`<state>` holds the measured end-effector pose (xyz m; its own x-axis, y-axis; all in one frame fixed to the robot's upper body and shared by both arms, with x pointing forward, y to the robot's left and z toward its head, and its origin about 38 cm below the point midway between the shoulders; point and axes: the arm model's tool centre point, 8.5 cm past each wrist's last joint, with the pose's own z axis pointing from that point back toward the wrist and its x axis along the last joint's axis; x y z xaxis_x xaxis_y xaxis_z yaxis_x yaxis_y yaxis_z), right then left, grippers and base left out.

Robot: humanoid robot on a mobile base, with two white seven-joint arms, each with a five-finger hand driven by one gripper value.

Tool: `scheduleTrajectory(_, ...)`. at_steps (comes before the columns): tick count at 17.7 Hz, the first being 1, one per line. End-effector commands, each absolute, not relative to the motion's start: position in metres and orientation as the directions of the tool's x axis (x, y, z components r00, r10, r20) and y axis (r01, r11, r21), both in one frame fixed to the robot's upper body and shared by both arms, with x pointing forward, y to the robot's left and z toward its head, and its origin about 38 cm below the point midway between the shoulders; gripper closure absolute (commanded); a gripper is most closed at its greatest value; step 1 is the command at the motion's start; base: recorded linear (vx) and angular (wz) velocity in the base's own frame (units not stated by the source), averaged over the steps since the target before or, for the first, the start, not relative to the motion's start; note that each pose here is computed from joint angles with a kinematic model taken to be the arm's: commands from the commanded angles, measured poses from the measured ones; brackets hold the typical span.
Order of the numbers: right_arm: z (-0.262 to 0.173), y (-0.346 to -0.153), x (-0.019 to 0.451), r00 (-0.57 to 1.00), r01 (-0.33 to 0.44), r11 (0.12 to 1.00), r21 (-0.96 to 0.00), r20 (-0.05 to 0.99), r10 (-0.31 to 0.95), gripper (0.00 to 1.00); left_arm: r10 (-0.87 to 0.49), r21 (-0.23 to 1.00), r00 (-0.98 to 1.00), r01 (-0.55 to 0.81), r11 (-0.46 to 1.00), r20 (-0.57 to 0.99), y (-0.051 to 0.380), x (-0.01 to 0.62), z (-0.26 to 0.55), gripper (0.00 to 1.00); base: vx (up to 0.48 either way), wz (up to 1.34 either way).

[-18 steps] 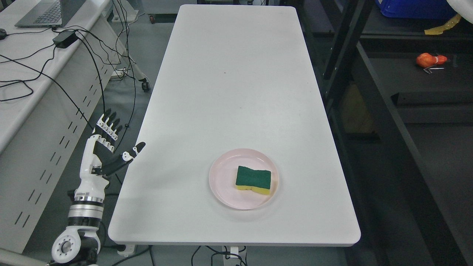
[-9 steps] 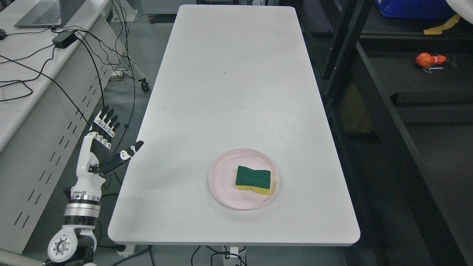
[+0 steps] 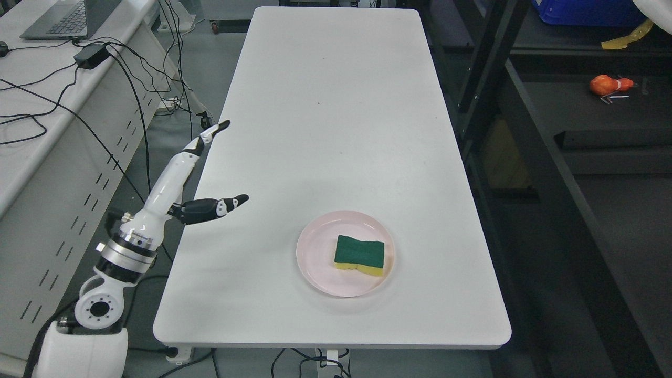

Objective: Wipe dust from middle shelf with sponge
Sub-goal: 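Raise the left hand and reach toward the sponge on the pink plate, then lower the left hand onto the green-yellow sponge and close fingers around it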

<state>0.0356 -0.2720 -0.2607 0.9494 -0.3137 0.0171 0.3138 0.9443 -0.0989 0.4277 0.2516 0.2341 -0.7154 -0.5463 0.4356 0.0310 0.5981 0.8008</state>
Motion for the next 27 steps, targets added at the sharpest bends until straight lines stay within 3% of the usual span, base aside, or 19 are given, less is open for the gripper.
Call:
scheduleTrajectory(1, -0.26, -0.284, 0.041, 0.949, 0.316, 0.942, -0.112, 0.039, -0.313, 0.0, -0.533, 0.997, -0.845, 0.011, -0.073, -0.029, 0.162, 0.444, 0.214, 0.03, 0.0, 0.0)
scheduleTrajectory(4, -0.26, -0.284, 0.041, 0.949, 0.316, 0.942, -0.112, 0.039, -0.313, 0.0, -0.367, 0.957, -0.912, -0.078, -0.279, -0.181, 0.104, 0.433, 0.208, 0.05, 0.0, 0.0)
scheduleTrajectory(6, -0.26, -0.284, 0.041, 0.949, 0.316, 0.942, -0.112, 0.039, -0.313, 0.0, -0.305, 0.913, -0.917, -0.129, -0.387, -0.259, 0.09, 0.433, 0.209, 0.05, 0.0, 0.0)
scheduleTrajectory(13, -0.26, -0.284, 0.041, 0.949, 0.316, 0.942, -0.112, 0.039, -0.313, 0.0, -0.085, 0.819, -0.946, -0.224, -0.528, -0.314, 0.03, 0.4, 0.191, 0.1, 0.0, 0.0)
scheduleTrajectory(21, -0.26, -0.284, 0.041, 0.949, 0.316, 0.942, -0.112, 0.039, -0.313, 0.0, -0.166, 0.801, -0.917, -0.214, -0.56, -0.362, 0.043, 0.418, 0.197, 0.14, 0.0, 0.0)
scheduleTrajectory(27, -0.26, -0.284, 0.041, 0.949, 0.316, 0.942, -0.112, 0.039, -0.313, 0.0, -0.292, 0.841, -0.895, -0.147, -0.521, -0.337, 0.065, 0.432, 0.205, 0.36, 0.0, 0.0)
